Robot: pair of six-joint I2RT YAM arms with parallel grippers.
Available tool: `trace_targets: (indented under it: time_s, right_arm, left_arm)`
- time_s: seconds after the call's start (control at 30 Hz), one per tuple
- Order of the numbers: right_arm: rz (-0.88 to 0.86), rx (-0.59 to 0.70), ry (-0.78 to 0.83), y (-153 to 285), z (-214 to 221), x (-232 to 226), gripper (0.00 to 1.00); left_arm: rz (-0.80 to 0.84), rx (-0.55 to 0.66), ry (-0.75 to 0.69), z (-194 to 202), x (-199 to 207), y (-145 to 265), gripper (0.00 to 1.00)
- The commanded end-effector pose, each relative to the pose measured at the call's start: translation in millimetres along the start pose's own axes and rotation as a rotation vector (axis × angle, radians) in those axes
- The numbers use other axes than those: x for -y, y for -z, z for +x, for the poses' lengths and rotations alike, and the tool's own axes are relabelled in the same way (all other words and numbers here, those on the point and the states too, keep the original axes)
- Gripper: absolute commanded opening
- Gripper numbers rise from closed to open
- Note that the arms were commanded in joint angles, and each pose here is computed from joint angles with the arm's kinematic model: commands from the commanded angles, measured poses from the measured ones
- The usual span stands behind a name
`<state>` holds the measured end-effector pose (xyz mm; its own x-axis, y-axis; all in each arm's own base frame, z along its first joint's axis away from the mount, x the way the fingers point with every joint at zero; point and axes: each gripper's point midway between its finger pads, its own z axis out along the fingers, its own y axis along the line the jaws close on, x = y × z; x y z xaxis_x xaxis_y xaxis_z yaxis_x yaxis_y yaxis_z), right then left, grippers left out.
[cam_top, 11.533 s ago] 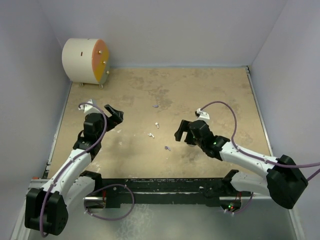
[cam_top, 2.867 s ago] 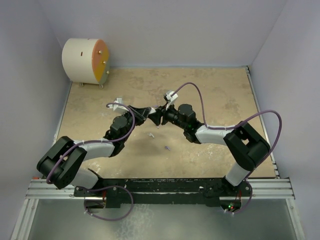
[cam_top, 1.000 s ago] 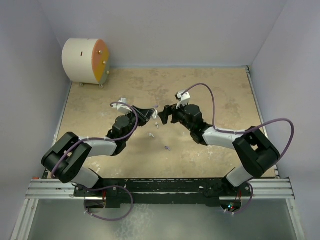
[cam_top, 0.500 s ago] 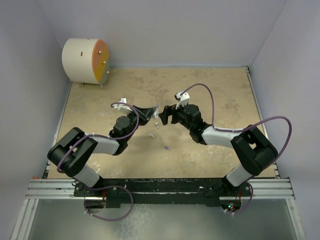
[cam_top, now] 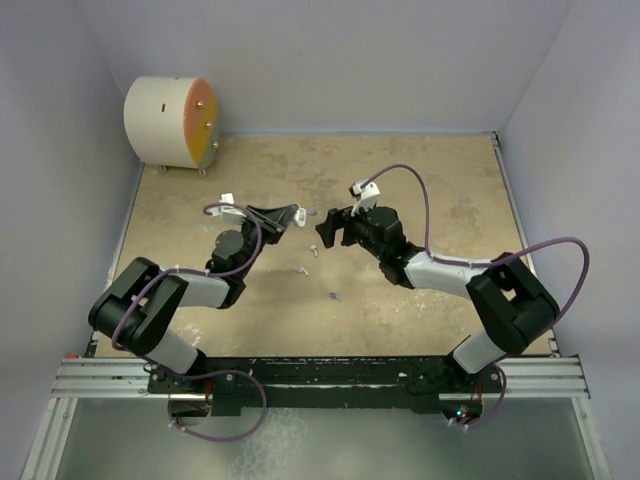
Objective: Insert the wireless bluetooth earbuds into the charging case
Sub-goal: Open the charging case, then pick up the earbud from the center of the board.
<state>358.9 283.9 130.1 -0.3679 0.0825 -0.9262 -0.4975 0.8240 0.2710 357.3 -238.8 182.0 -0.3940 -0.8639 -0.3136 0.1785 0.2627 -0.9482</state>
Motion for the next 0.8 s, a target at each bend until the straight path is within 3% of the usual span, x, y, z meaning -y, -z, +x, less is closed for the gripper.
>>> trace_targets:
  time_s: [0.0, 0.27, 0.57, 0.77]
  right_arm:
    - [-0.017, 0.077, -0.008, 9.9, -31.3, -10.2, 0.93]
    - [0.018, 0.044, 0.071, 2.3, -20.2, -0.9, 0.90]
    - [0.063, -0.006, 0.110, -3.4, -11.5, 6.5, 0.85]
    - [0.068, -0.021, 0.107, -5.1, -7.8, 4.5, 0.83]
  left_arm:
    - [0.131, 0.072, 0.096, -43.3, 29.8, 18.0, 0.00]
    - [0.175, 0.018, 0.142, -60.6, 25.4, 35.4, 0.00]
    - [0.262, -0.040, 0.289, -65.8, 22.0, 42.8, 0.00]
    - [0.179, 0.000, 0.368, -66.1, -5.5, 45.7, 0.00]
